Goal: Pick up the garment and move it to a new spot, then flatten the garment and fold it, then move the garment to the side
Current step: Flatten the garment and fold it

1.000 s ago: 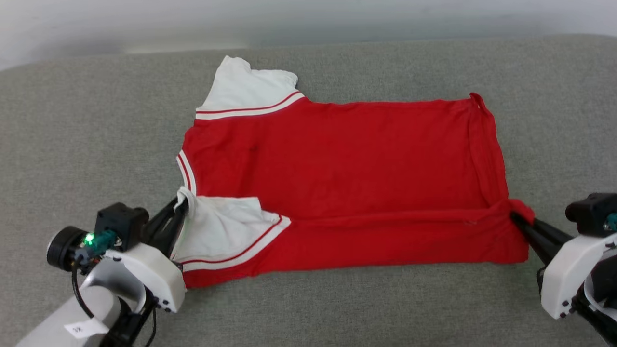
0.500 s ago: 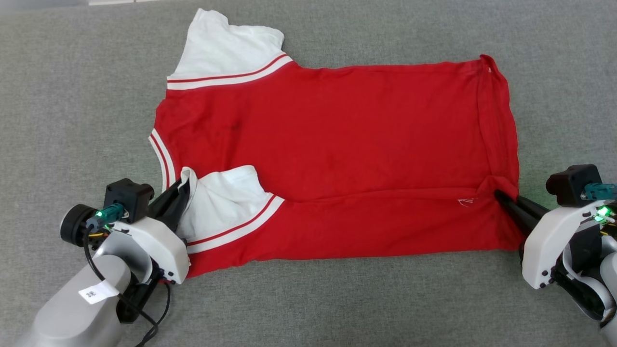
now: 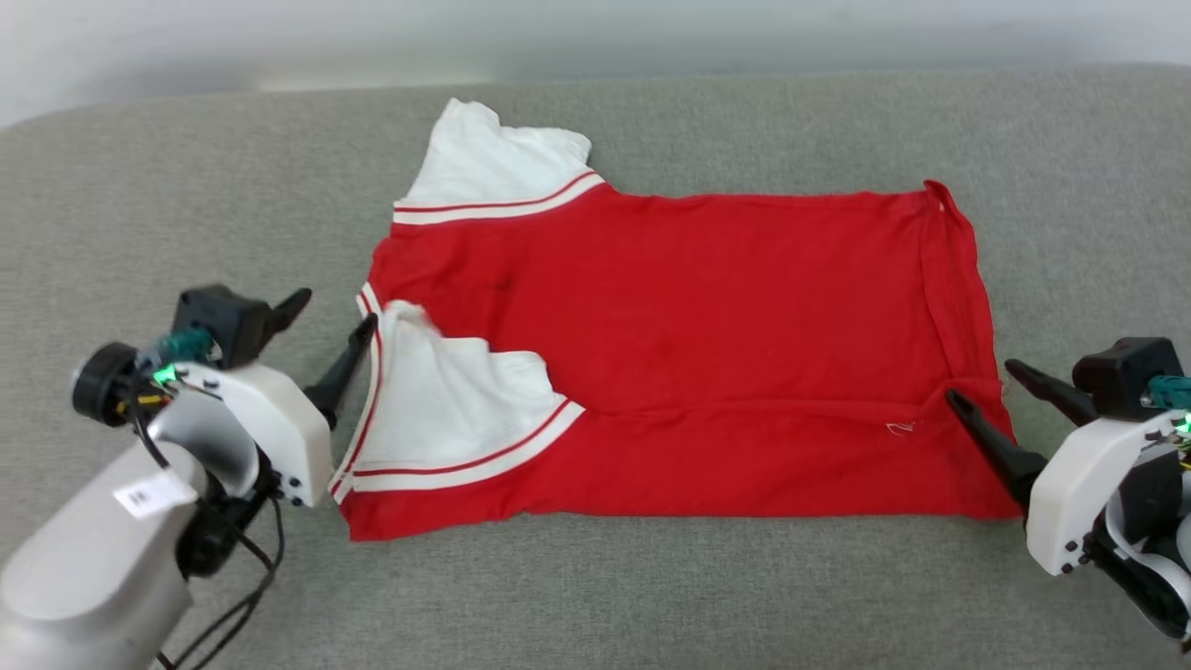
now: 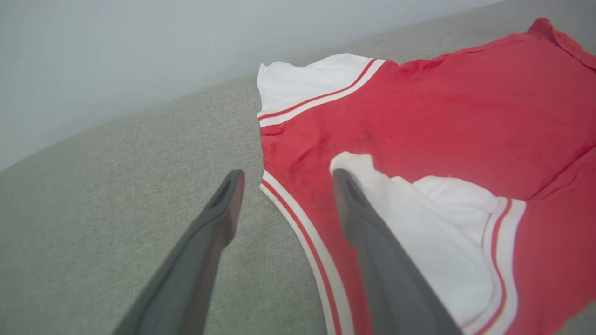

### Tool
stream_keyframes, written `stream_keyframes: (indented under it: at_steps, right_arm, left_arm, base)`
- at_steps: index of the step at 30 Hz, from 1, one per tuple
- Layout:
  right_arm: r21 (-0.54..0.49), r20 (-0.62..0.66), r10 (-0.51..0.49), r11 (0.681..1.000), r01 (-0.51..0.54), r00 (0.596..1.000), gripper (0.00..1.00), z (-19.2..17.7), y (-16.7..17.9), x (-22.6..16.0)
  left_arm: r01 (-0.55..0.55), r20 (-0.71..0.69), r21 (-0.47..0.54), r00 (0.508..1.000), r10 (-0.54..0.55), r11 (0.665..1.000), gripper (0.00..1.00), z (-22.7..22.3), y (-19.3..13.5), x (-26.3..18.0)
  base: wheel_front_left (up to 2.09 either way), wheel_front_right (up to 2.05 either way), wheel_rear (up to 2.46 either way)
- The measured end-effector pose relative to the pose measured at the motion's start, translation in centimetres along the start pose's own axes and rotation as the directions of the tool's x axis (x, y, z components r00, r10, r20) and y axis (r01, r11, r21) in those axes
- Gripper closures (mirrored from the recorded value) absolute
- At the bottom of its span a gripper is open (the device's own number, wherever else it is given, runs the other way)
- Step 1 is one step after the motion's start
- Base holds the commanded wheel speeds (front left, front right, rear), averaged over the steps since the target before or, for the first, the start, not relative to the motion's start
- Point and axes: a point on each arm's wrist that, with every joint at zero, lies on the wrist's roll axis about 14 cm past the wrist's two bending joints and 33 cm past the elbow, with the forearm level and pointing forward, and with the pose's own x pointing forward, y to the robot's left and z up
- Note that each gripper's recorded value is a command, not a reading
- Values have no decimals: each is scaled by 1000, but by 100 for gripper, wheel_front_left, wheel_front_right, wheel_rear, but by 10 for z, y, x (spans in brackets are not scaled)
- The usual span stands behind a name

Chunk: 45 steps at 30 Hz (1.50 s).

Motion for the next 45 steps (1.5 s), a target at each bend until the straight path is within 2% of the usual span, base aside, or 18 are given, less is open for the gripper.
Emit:
stream_keyframes:
  at_steps: [5, 12, 15, 20, 24, 26, 29, 37, 38, 39, 40, 45]
  right_arm:
    - [-19, 66, 8, 1000, -7, 998, 0, 20, 6, -6]
    - [-17, 62, 7, 1000, -6, 998, 0, 17, 14, -10]
    - [-6, 63, 3, 1000, -3, 998, 0, 16, 14, -12]
    - [1, 50, 0, 1000, 0, 999, 0, 12, 14, -12]
    - [9, 38, -6, 1000, 5, 999, 0, 9, 12, -10]
    - [17, 24, -10, 1000, 9, 1000, 0, 6, 11, -10]
    - [31, 11, -17, 999, 17, 1000, 0, 2, 8, -8]
    - [46, -13, -31, 998, 31, 999, 0, -5, -2, -1]
    - [43, -17, -31, 999, 31, 999, 0, -4, -3, -1]
    - [35, -14, -32, 999, 32, 999, 0, -2, -4, -1]
    - [22, -5, -36, 999, 36, 999, 0, 3, -8, -1]
    - [-90, 3, -62, 994, 62, 998, 0, 40, -27, -14]
  left_arm:
    - [8, -96, 15, 995, -7, 1000, 0, 19, 8, -17]
    - [82, -302, 29, 951, -70, 996, 0, 21, -1, -30]
    - [113, -410, -17, 905, -111, 993, 0, 7, -11, -35]
    - [154, -585, -46, 797, -151, 987, 0, -27, -21, -44]
    - [160, -656, -93, 733, -182, 983, 0, -47, -26, -44]
    - [164, -704, -83, 688, -174, 983, 0, -62, -25, -47]
    - [169, -757, -118, 623, -199, 978, 0, -85, -30, -53]
    - [169, -797, -158, 560, -227, 973, 0, -114, -32, -49]
    - [170, -797, -160, 559, -229, 972, 60, -114, -32, -49]
    - [171, -790, -159, 569, -230, 972, 88, -113, -33, -47]
    - [173, -787, -157, 573, -230, 972, 100, -113, -32, -47]
    - [190, -753, -122, 622, -216, 974, 100, -101, -33, -47]
  base:
    - [0, 0, 0]
    - [0, 0, 0]
    - [0, 0, 0]
    - [0, 0, 0]
    - [0, 0, 0]
    - [0, 0, 0]
    - [0, 0, 0]
    - [0, 0, 0]
    - [0, 0, 0]
    - [0, 0, 0]
    - [0, 0, 0]
    - [0, 0, 0]
